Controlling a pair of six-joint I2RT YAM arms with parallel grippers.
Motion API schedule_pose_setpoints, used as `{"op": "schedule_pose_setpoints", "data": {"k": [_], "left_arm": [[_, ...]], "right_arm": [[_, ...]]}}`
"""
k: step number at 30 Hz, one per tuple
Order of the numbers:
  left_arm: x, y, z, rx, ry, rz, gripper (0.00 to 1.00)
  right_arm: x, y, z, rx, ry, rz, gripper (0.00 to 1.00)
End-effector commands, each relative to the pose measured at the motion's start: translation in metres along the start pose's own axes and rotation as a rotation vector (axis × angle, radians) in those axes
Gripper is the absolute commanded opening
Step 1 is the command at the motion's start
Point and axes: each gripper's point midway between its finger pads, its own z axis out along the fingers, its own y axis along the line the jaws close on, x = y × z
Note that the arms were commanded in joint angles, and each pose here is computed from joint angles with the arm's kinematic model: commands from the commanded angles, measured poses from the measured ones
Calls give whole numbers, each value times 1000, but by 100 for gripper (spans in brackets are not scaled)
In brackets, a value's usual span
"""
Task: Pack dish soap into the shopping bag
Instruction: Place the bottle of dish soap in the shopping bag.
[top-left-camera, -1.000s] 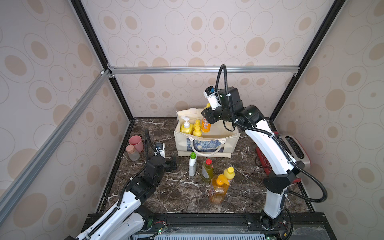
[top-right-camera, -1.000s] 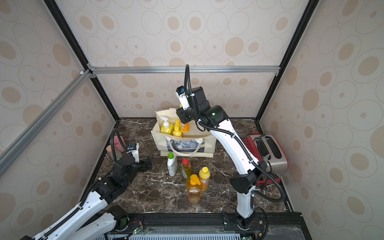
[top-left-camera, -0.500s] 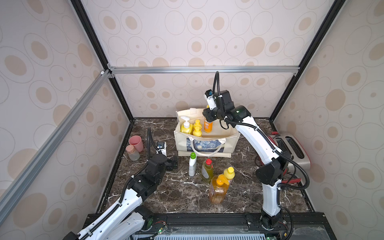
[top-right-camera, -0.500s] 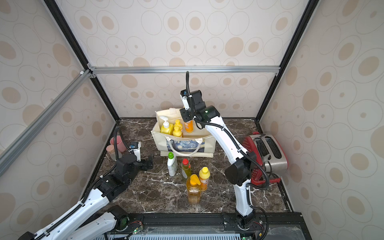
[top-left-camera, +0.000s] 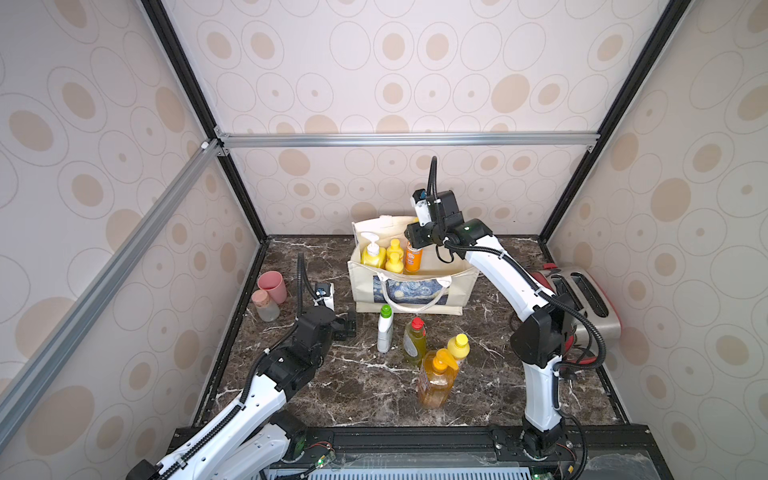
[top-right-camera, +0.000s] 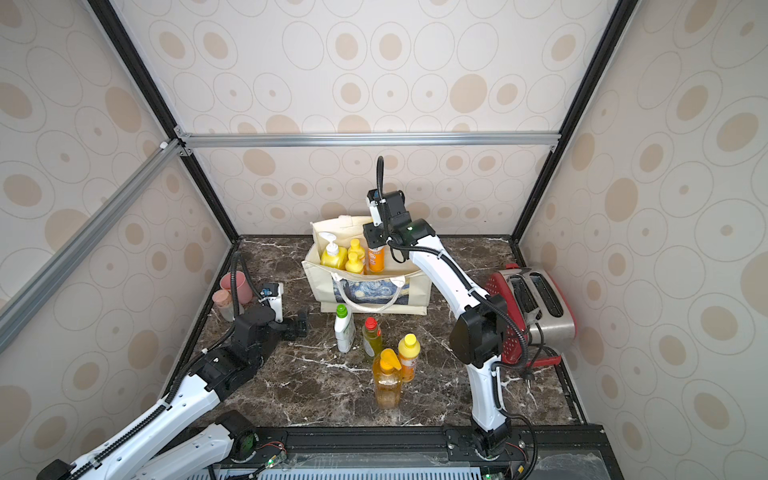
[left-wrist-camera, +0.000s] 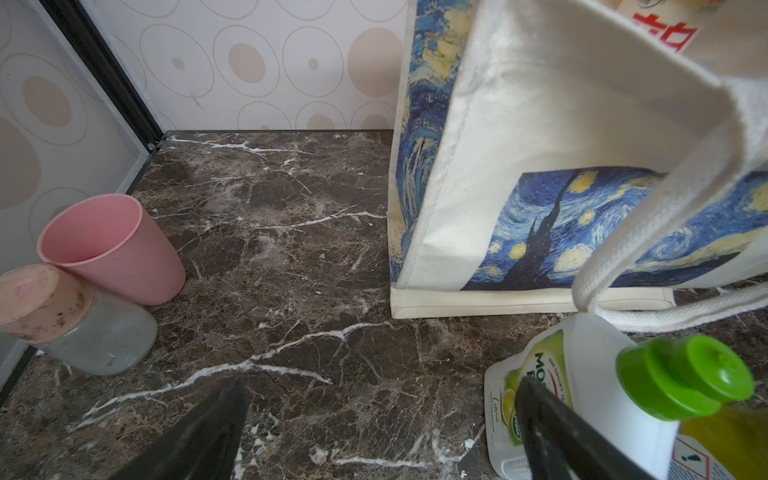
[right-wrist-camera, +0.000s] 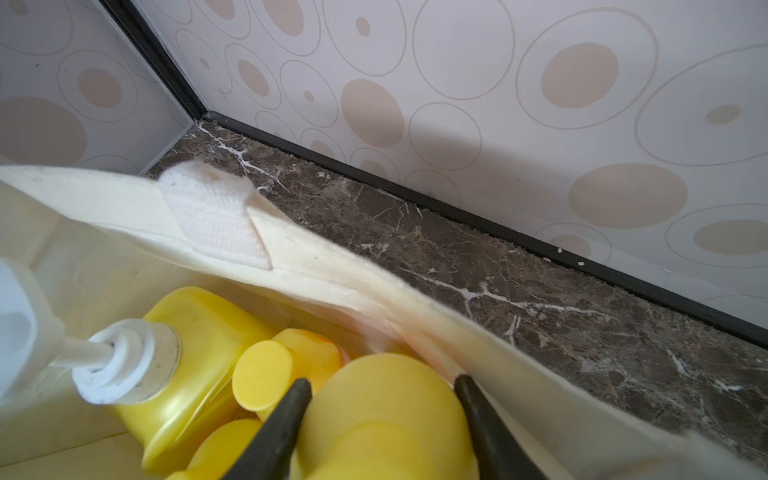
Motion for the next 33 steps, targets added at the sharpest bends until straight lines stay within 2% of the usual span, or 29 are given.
{"op": "schedule_pose_setpoints", "data": {"k": [1,9,17,21,26,33], "left_arm": [[-17,0,-6,4,-33,-5,99],[-18,1,-8,3,-38,-8,99],[-17,2,-9,3,-43,-11,99],[-18,2,-9,3,-46,-11,99],[-18,2,-9,2,-44,-10,99],[-17,2,-9,2,-42,-10,99]], "right_arm": [[-37,9,-5,-35,-142,20,30],[-8,7,13,-31,-89,53,31],[9,6,28,-29,-57,67,38],[10,5,28,-29,-48,69,50],[-1,11,10,-57,-62,68,65],[-16,24,-20,-135,-105,69,75]]}}
